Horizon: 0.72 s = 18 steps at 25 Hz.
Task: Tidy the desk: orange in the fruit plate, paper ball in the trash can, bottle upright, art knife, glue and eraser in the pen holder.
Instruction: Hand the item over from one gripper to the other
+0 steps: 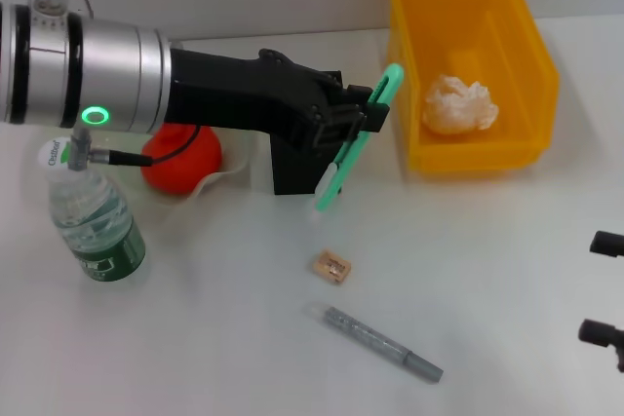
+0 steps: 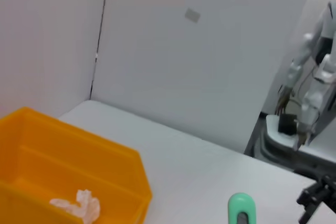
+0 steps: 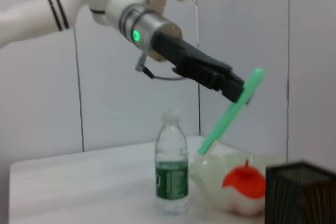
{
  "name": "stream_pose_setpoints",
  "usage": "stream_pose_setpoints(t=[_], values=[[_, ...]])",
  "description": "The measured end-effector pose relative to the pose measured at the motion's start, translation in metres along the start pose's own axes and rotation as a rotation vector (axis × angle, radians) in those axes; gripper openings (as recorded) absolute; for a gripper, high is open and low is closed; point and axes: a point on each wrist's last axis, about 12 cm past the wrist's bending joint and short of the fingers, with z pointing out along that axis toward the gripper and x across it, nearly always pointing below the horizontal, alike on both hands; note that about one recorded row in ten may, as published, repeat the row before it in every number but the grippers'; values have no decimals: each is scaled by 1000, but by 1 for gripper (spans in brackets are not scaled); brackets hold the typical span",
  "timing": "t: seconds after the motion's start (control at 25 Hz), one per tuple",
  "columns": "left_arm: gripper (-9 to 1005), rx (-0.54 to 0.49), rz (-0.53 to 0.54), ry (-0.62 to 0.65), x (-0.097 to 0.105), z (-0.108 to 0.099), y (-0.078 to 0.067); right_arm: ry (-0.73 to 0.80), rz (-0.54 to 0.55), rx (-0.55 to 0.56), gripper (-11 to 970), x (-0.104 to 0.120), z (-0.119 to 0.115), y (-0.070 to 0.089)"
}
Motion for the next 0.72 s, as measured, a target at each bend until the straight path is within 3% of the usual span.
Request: stream_pose_setpoints(t=[0.04,0.08,0.24,0.32,0.4,0.44,0.72], values=[[198,4,-13,-5,1,0,0,-32,-121,1,832,1,6,6],[198,5,-16,-6,1,0,0,-32,-121,1,832,1,6,6],[199,55,-71,-49,4,4,-2,-86,-417,51,832,7,15,18],[199,69,-88,-65,4,4,-2,-99,-446,60,832,9,17,19],[199,87,-125,-95,5,4,0,-120,-510,80,832,12,20,21],[199,98,-163,-115,5,3,1,-134,-601,115,832,17,26,24],[200,123,-264,-135,10,6,1,-164,-792,193,832,28,37,35]])
